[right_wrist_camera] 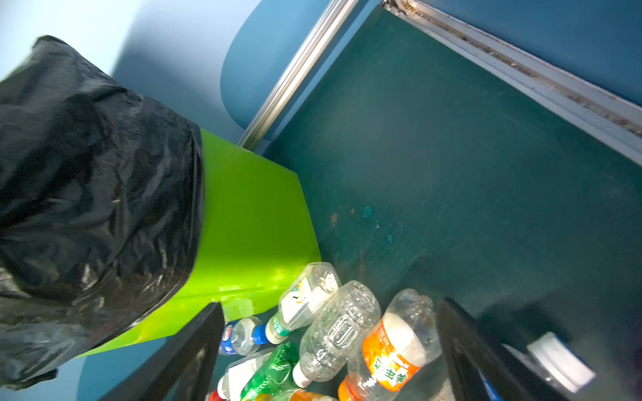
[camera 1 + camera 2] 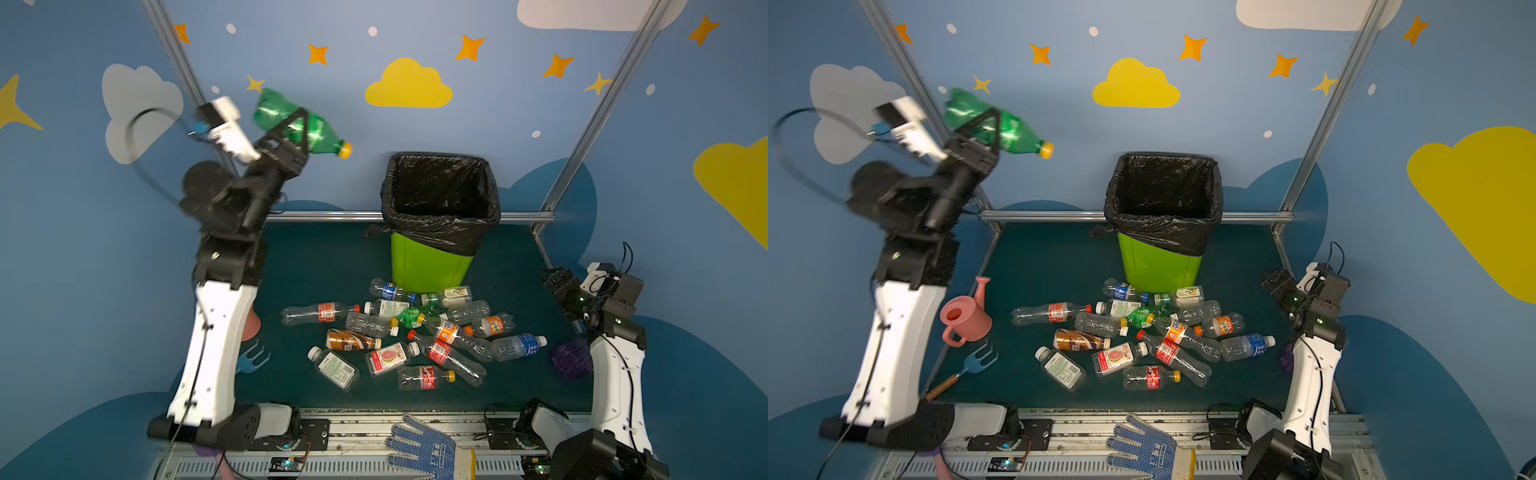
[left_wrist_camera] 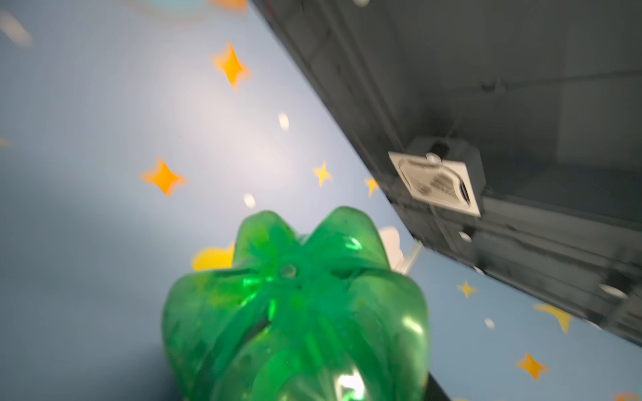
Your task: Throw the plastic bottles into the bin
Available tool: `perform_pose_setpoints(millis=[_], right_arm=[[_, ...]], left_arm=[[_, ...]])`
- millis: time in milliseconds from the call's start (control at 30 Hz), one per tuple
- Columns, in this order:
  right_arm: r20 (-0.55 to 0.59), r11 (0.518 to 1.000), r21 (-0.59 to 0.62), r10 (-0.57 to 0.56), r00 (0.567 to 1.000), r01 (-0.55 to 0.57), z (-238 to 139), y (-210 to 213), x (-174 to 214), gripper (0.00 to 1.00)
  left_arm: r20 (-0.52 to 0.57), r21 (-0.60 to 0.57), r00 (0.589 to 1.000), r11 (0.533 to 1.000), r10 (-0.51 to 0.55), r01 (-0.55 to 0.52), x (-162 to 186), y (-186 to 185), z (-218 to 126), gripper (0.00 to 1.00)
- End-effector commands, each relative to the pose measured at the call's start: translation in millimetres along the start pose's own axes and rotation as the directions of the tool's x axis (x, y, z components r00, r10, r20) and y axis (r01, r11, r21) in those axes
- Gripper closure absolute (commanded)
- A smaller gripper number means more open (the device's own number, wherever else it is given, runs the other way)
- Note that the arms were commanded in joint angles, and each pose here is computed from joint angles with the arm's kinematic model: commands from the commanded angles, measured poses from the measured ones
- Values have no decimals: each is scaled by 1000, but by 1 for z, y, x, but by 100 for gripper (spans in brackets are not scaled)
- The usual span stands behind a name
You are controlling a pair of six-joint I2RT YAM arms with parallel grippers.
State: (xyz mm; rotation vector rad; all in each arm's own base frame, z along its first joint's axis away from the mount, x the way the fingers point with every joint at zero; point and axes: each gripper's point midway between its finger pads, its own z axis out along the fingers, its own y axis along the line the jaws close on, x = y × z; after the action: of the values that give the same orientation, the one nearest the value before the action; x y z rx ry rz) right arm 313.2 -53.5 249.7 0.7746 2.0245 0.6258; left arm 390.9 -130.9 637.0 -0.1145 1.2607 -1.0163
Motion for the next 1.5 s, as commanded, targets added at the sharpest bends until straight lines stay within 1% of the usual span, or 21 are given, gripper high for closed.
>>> perform_pose_setpoints(millis=[0, 33, 100, 167, 233, 300, 400, 467, 567, 667, 733, 833, 900, 967, 1067, 1167, 1200, 1267, 1467], right_arm=[[0, 998, -57, 8, 1000, -8, -2, 11, 0, 6], [-7, 998, -63, 7, 1000, -7, -3, 12, 1, 6], [-2, 997, -71, -8, 1000, 8, -7, 15, 1, 6], [8, 998, -70, -11, 1000, 12, -10, 16, 1, 6], [7, 997, -71, -10, 1000, 11, -10, 16, 3, 6], [-7, 998, -61, -9, 1000, 9, -9, 12, 6, 6], [-26, 1000, -23, 3, 1000, -4, -7, 3, 13, 5], [-33, 1000, -3, 24, 999, -24, -6, -4, 18, 5], [-55, 998, 24, 57, 997, -56, -3, -14, 27, 5], [-81, 995, 60, 78, 994, -74, -2, -24, 37, 5], [-99, 993, 82, 94, 991, -86, -2, -30, 45, 5], [-124, 986, 117, 134, 983, -120, -1, -42, 61, 5], [-149, 978, 147, 172, 974, -150, -1, -52, 74, 5], [-180, 970, 171, 202, 963, -171, 0, -60, 88, 5], [-226, 956, 225, 241, 944, -190, -2, -73, 108, 5], [-255, 940, 279, 268, 929, -194, -7, -85, 126, 5], [-255, 937, 290, 273, 927, -196, -9, -86, 128, 5], [-276, 925, 319, 301, 913, -208, -10, -96, 144, 6], [-336, 909, 351, 346, 876, -224, -7, -108, 172, 9]], left_arm=[[-394, -90, 919, 996, -35, -1, 135, 41, 58, 33], [-407, -91, 913, 996, -31, -6, 141, 40, 68, 29], [-350, -55, 937, 998, 15, -37, 120, 21, 78, 20], [-249, 17, 964, 996, 92, -91, 85, -10, 76, 0], [-157, 47, 976, 988, 152, -147, 54, -33, 67, 0], [-103, 49, 976, 981, 191, -186, 35, -45, 56, 0], [-95, 47, 969, 973, 229, -225, 29, -50, 44, 0], [-107, 25, 965, 971, 237, -236, 34, -43, 37, 0], [-90, -41, 963, 965, 255, -259, 38, -24, 20, 0], [-121, -125, 961, 956, 249, -264, 54, 12, 1, 0], [-167, -184, 962, 952, 217, -247, 71, 43, -14, 0], [-205, -278, 968, 939, 147, -202, 91, 92, -42, 0], [-242, -345, 964, 919, 110, -192, 111, 125, -65, 0], [-275, -402, 957, 893, 91, -201, 127, 149, -86, 0], [-350, -480, 936, 849, 47, -222, 159, 184, -119, 0], [-381, -536, 925, 812, 10, -230, 181, 208, -148, 0], [-382, -549, 924, 803, 7, -233, 185, 213, -156, 0], [-393, -578, 920, 779, -4, -244, 194, 224, -172, 0], [-400, -655, 916, 709, -35, -259, 202, 245, -209, 0]])
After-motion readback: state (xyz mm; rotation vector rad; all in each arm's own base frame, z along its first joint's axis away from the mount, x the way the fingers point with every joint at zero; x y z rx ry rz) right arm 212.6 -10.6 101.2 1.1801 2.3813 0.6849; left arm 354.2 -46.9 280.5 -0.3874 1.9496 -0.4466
